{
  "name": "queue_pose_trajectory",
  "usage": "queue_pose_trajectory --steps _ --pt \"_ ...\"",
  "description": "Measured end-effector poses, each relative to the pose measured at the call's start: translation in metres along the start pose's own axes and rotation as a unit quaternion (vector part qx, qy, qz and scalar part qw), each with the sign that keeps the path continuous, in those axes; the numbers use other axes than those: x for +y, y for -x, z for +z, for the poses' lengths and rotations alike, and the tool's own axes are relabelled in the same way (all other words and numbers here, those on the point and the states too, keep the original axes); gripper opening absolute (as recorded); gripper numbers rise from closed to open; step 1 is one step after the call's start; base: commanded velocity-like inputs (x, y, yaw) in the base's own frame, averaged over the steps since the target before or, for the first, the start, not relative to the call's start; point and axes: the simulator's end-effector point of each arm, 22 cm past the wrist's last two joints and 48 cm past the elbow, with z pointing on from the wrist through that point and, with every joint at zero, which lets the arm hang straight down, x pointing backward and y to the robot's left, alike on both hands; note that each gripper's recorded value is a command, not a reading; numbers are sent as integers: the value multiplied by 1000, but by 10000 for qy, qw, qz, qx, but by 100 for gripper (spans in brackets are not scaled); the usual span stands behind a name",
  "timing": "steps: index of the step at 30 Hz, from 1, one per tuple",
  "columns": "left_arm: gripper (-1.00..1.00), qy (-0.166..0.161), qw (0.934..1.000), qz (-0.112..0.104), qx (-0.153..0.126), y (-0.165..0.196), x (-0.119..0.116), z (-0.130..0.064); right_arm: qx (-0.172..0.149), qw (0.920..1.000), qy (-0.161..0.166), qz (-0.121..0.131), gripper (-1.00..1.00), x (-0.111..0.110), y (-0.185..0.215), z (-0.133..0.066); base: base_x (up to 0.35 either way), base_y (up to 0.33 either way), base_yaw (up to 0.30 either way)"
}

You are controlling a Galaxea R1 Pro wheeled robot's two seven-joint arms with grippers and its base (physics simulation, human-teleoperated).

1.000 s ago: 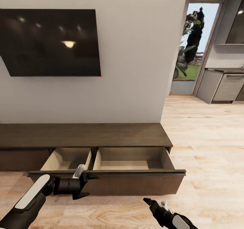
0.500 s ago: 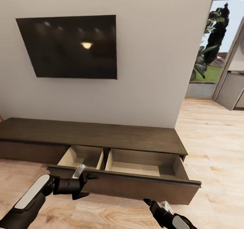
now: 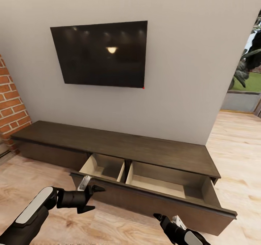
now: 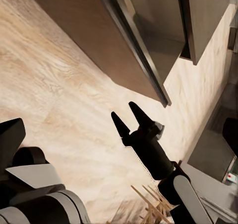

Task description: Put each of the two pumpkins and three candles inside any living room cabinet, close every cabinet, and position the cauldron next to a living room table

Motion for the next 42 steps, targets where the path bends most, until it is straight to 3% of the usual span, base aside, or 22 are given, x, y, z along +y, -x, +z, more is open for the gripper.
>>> queue_pose_trajectory --steps 8,42 --pt "100 5 10000 -7 -1 0 -12 -9 -87 9998 -52 -179 100 9 7 -10 0 0 292" --pt "100 36 10000 -12 -27 2 -60 -50 -212 9988 -108 -419 100 53 24 -53 0 0 292"
